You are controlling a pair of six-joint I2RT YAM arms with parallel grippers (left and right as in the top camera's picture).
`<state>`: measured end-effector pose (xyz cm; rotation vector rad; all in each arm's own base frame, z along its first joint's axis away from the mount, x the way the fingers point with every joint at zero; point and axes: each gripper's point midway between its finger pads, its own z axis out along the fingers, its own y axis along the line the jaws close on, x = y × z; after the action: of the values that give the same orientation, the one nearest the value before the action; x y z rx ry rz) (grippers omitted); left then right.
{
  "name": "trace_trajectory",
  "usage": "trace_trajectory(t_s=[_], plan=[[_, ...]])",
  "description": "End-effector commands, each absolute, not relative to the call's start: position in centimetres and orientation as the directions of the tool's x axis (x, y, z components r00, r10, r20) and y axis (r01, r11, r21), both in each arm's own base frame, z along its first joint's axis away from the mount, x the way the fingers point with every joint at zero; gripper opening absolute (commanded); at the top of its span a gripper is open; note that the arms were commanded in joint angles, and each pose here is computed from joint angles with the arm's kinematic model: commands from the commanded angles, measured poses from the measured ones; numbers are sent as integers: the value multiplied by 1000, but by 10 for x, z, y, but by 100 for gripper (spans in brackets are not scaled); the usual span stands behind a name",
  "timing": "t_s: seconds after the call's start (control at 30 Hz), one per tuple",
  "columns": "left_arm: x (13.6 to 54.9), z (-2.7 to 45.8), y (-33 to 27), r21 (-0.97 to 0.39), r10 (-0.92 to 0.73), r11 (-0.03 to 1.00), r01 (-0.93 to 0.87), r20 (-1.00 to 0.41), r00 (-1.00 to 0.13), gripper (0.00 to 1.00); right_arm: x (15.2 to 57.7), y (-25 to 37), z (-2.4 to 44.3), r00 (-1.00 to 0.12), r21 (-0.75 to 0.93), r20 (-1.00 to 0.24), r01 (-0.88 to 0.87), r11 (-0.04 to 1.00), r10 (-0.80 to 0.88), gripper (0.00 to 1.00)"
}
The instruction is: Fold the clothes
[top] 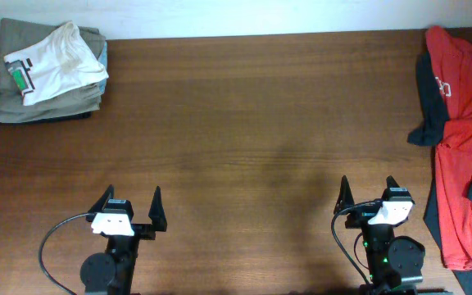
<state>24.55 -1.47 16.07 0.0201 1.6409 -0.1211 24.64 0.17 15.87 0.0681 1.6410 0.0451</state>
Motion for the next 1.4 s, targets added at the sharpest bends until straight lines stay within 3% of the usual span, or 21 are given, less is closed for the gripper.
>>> trace_trajectory(t_s=[0.0,1.17,1.27,1.37], plan=[[246,158,-15,-62,-55,994,86,-995,-79,99,246,5,156,-76,70,-995,4,998,70,99],[246,158,-15,-62,-55,994,86,-995,-79,99,246,5,160,-60,71,-996,3,997,71,99],[246,158,-15,-62,-55,994,86,-995,-79,99,246,13,166,-44,180,-983,-41,983,178,99],[246,158,-15,-62,-55,994,86,-995,-79,99,242,44,164,-122,362,-931,-201,910,344,99]])
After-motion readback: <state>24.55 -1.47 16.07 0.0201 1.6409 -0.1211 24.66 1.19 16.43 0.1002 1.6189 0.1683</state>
